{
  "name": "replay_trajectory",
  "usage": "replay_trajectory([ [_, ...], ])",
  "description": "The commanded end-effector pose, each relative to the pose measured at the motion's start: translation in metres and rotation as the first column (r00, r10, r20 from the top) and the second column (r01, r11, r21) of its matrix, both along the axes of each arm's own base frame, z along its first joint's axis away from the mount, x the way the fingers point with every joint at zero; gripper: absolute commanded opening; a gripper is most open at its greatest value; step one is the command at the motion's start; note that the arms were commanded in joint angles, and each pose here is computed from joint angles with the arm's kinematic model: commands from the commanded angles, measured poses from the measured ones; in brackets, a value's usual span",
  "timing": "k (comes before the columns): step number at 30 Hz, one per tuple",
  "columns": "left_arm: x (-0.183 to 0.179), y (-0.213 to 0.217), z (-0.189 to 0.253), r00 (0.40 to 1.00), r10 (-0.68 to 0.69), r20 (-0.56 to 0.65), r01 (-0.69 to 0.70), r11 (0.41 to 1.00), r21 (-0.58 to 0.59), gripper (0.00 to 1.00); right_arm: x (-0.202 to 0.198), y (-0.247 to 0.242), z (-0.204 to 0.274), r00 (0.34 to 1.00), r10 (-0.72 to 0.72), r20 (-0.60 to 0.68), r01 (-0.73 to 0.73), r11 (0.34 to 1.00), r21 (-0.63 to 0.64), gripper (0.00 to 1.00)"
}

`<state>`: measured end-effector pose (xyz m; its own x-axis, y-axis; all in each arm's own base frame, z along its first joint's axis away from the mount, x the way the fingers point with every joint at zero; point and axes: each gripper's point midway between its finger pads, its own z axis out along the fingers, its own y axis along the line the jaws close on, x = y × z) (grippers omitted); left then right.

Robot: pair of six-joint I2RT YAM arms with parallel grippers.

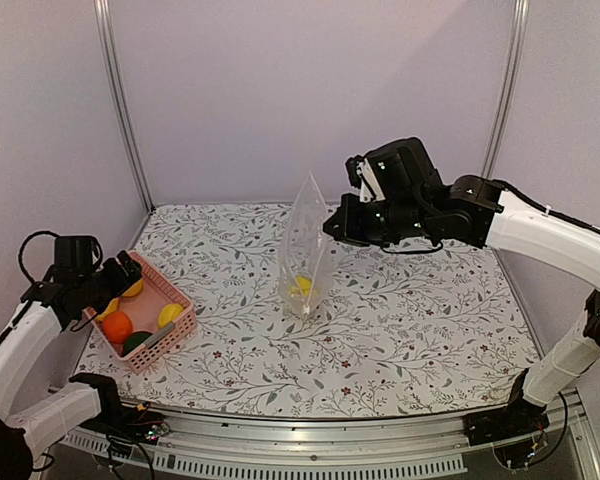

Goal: Place the food in the zip-top bag and seal the zipper
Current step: Adjust the fake fruit in the bin.

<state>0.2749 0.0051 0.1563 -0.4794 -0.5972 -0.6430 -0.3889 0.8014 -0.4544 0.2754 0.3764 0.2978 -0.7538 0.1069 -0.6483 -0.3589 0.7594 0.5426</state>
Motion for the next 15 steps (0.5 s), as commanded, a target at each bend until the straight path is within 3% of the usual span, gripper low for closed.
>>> replay_trajectory([
  [1,-0.014,0.036,-0.027,0.982,0.174,-0.076,-0.173,0.985,0.020,1.00,0.004,0.002,0.006,1.000,0.007,0.019,-0.007,1.000,-0.001,0.00],
  [8,-0.023,0.047,-0.060,0.954,0.195,-0.225,-0.185,0.980,0.066,1.00,0.004,0.004,0.000,1.000,0.015,0.014,-0.015,1.000,-0.013,0.00],
  [15,-0.036,0.062,-0.067,0.927,0.274,-0.256,-0.242,0.959,0.149,0.99,0.006,0.005,-0.001,1.000,0.010,0.009,-0.010,1.000,-0.011,0.00],
])
